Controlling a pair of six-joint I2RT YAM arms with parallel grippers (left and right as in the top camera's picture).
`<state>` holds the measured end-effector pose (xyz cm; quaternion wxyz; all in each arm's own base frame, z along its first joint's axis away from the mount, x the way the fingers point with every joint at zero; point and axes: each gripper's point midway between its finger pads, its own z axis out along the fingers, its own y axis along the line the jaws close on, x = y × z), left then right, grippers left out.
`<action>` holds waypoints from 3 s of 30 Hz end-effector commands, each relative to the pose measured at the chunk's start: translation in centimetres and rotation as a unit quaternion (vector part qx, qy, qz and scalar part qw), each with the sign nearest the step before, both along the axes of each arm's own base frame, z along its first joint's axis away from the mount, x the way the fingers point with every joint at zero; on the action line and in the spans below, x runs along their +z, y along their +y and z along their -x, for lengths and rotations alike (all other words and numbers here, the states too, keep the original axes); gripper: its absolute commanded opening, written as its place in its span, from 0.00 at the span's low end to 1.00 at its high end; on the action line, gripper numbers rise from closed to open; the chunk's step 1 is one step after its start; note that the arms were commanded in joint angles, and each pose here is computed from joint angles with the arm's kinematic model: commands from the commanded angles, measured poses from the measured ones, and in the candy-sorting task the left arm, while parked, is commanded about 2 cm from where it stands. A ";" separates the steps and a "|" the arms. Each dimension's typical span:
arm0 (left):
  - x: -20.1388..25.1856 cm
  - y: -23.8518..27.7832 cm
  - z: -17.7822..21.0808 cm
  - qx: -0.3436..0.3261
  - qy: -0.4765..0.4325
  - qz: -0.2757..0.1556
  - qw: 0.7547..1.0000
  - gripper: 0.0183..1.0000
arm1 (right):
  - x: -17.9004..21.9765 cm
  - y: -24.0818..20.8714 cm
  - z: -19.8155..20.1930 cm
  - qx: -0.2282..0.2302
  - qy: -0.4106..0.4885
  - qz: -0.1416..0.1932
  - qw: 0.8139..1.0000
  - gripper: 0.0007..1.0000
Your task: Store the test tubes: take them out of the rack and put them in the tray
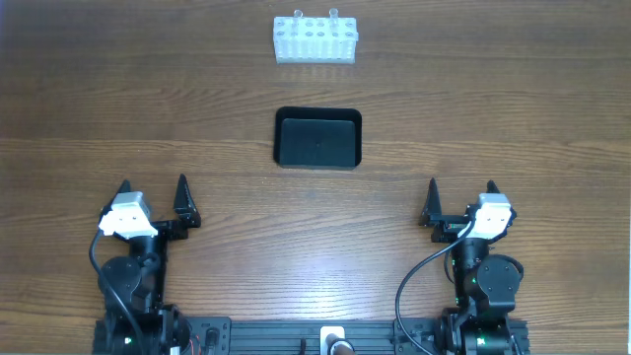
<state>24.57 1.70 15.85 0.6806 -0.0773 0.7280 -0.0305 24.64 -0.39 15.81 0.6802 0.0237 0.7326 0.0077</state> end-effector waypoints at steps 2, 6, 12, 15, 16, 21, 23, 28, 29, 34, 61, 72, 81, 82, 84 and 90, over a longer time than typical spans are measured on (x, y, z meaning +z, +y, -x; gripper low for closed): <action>-0.2 0.2 0.0 0.003 0.001 -0.009 1.000 1.00 | -0.1 0.0 0.0 0.001 0.000 0.000 1.000 0.99; -0.2 0.2 0.0 0.003 0.001 -0.009 1.000 1.00 | -0.1 0.0 0.0 0.001 0.000 0.000 1.000 0.99; -0.2 0.2 0.0 0.003 0.001 -0.009 1.000 1.00 | -0.1 0.0 0.0 0.001 0.000 0.000 1.000 0.99; -0.2 0.2 0.0 0.003 0.001 -0.009 1.000 1.00 | -0.1 0.0 0.0 0.001 0.000 0.000 1.000 0.99; -0.2 0.2 0.0 0.003 0.001 -0.009 1.000 1.00 | -0.1 0.0 0.0 0.001 0.000 0.000 1.000 0.99; -0.2 0.2 0.0 0.003 0.002 -0.009 1.000 1.00 | -0.1 0.0 0.0 0.001 0.000 0.000 1.000 0.99; -0.2 0.2 0.0 0.003 0.001 -0.009 1.000 1.00 | -0.1 0.0 0.0 0.001 0.000 0.000 1.000 0.99; -0.2 0.2 0.0 0.003 0.001 -0.009 1.000 1.00 | -0.1 0.0 0.0 0.001 0.000 0.000 1.000 0.99; -0.2 0.2 0.0 0.003 0.001 -0.009 1.000 1.00 | -0.1 0.0 0.0 0.001 0.000 0.000 1.000 0.99; -0.2 0.2 0.0 0.003 0.001 -0.009 1.000 1.00 | -0.1 0.0 0.0 0.001 0.000 0.000 1.000 0.99; -0.2 0.2 0.0 0.003 0.003 -0.009 1.000 1.00 | -0.1 0.0 0.0 0.001 0.000 0.000 1.000 0.99; 2.2 -0.3 -0.1 -0.010 -0.046 -0.011 0.999 1.00 | -0.1 0.0 0.0 0.001 0.000 0.000 1.000 0.99; 8.5 -0.3 -0.3 -0.010 -0.075 -0.014 0.997 1.00 | -0.1 0.0 0.0 0.001 0.000 0.000 1.000 0.99; 9.4 -0.3 -0.5 -0.010 -0.072 -0.014 0.997 1.00 | -0.1 0.0 0.0 0.001 0.000 0.000 1.000 0.99; 10.8 -0.3 -0.8 -0.012 -0.065 -0.013 0.998 1.00 | -0.1 0.0 0.0 0.001 0.000 0.000 1.000 0.99; 15.8 -1.6 -2.5 -0.040 -0.037 -0.009 0.998 1.00 | -0.1 0.0 0.0 0.001 0.000 0.000 1.000 0.99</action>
